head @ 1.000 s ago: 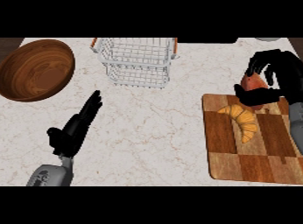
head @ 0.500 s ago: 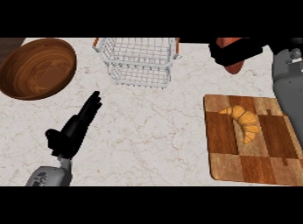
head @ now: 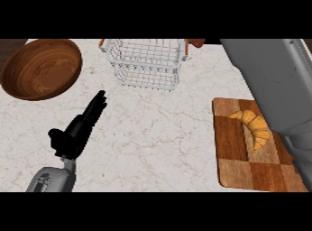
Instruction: Pick the sweet potato from the cutting board and place it in the tiered basket
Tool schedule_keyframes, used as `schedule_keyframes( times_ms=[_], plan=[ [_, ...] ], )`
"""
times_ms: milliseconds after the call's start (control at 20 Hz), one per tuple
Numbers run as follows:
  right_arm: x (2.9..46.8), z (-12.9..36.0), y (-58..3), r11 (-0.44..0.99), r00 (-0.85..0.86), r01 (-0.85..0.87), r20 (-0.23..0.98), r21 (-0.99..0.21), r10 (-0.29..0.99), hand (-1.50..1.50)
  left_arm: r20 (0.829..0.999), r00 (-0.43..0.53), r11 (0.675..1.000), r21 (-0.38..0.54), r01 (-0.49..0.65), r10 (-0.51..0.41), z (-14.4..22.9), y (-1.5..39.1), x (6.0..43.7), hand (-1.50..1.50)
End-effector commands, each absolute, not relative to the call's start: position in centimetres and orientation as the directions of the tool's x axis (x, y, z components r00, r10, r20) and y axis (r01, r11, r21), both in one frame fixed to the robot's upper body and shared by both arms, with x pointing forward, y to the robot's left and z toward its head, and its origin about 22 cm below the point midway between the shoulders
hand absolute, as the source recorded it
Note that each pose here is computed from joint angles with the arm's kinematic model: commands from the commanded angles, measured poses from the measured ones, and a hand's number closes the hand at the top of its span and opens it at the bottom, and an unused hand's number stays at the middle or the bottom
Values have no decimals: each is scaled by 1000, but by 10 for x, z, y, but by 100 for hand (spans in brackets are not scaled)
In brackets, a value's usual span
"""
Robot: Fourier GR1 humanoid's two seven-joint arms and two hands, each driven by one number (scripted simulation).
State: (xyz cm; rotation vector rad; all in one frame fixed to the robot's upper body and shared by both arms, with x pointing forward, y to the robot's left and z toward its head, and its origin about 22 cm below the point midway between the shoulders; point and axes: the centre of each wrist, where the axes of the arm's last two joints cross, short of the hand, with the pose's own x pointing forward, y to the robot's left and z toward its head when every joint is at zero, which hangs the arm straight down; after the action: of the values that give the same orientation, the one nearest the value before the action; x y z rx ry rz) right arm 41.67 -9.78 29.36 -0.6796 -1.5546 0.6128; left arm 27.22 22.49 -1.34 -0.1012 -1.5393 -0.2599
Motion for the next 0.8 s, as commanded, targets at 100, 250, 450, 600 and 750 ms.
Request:
schedule_keyframes(
  times_ms=[100, 250, 450, 600, 750],
  plan=[
    [439, 269, -51, 656, -51, 0, 655, -755, 754, 150, 994, -4, 964, 104, 245, -107, -15, 222, 268, 0],
    [447, 282, -43, 662, -41, -4, 661, -750, 749, 150, 995, 12, 964, 95, 247, -101, -13, 227, 281, 0],
    [452, 254, -35, 660, -65, -53, 662, -749, 747, 150, 993, -16, 959, 116, 259, -116, -13, 229, 275, 0],
    [446, 257, -8, 680, -46, -48, 682, -732, 730, 150, 995, 0, 958, 92, 271, -96, -23, 217, 269, 0],
    [453, 243, -19, 727, -66, -59, 729, -685, 681, 150, 994, -8, 959, 104, 263, -105, -8, 226, 283, 0]
  ],
)
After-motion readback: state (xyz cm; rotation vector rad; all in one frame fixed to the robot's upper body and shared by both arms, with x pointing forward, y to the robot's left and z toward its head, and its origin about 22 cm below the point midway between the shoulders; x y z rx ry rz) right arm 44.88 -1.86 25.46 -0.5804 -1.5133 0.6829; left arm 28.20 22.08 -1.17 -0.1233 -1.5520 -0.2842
